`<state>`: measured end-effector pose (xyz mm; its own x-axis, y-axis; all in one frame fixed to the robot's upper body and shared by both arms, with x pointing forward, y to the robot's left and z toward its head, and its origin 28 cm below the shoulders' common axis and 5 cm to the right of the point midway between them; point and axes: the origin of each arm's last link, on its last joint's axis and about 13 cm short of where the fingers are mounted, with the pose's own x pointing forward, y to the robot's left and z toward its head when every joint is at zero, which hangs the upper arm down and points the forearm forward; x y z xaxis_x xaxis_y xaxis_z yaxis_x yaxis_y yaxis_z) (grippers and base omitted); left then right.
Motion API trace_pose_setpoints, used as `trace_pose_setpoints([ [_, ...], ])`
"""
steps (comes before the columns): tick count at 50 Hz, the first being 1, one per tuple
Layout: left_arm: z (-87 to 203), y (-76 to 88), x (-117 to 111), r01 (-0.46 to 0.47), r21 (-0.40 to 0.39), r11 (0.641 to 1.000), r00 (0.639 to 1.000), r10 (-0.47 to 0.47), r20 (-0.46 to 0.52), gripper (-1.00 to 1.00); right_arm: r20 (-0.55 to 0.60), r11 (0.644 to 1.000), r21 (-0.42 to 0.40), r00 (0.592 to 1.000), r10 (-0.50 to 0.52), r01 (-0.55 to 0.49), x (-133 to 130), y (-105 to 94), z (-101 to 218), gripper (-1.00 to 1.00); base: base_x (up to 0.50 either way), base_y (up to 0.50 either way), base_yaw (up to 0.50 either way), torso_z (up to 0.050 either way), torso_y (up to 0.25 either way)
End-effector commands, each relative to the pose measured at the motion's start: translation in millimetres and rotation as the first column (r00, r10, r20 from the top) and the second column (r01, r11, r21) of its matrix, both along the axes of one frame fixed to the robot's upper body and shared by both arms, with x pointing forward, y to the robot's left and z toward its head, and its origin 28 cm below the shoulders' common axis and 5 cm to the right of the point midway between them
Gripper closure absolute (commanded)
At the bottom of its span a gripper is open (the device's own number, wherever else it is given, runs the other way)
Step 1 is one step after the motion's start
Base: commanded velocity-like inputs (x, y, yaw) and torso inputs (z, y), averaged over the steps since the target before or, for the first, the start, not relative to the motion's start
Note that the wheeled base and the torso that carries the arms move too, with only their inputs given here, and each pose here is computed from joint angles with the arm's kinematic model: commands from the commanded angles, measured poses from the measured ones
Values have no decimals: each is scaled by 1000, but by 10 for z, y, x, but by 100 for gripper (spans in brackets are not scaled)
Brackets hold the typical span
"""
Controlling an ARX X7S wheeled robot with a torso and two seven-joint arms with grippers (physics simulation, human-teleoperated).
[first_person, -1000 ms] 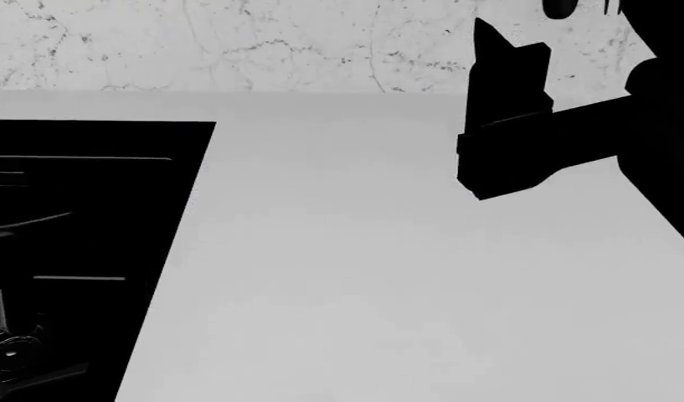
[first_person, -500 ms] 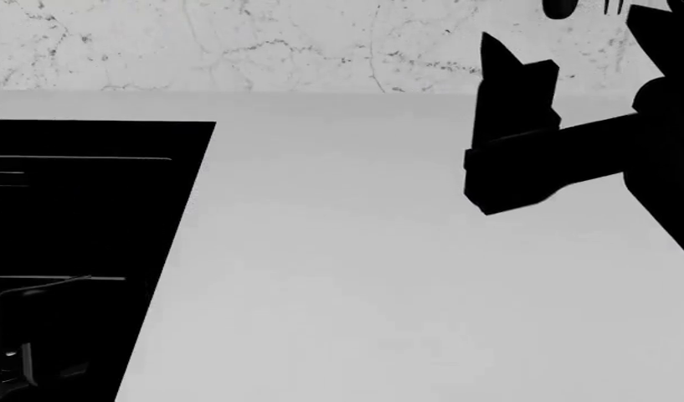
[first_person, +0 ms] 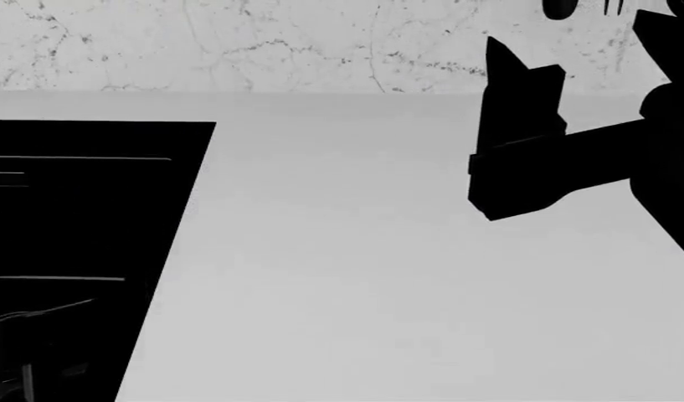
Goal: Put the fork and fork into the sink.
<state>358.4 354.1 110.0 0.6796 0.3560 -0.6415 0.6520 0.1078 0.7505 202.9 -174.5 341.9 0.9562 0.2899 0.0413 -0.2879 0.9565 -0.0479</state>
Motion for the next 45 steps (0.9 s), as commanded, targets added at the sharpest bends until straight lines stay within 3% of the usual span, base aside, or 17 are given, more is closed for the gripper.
trace_pose_setpoints([
  [1,-123,2,-70,-15,-4,1000,998,14,-62,-100,-1,1000,3,1000,-2,2,0,-2,-3,-100,8,0,0,0,0],
  [14,-5,28,-78,-29,-19,999,999,28,-30,-100,2,1000,7,1000,-5,5,1,-12,-15,-100,-1,0,0,-1,0],
  [19,184,16,-99,-27,-45,999,999,26,-26,-100,4,1000,8,1000,-5,5,0,-20,-16,-100,0,0,0,0,0],
  [25,618,-38,-152,13,-81,997,1000,-13,0,-100,5,1000,12,1000,-1,1,5,-20,-26,-100,0,0,0,0,0],
  [29,1137,-70,-179,58,-60,997,997,-54,61,-100,7,1000,7,1000,5,-5,16,-14,-9,-100,0,0,0,0,0],
  [37,1939,-135,-375,88,-106,990,989,-74,129,-100,14,1000,13,1000,9,-9,11,-27,10,-100,0,0,0,0,0],
  [45,2383,-222,-610,130,-155,979,979,-102,174,-100,15,1000,17,1000,14,-14,9,-29,-1,-100,0,0,0,0,0],
])
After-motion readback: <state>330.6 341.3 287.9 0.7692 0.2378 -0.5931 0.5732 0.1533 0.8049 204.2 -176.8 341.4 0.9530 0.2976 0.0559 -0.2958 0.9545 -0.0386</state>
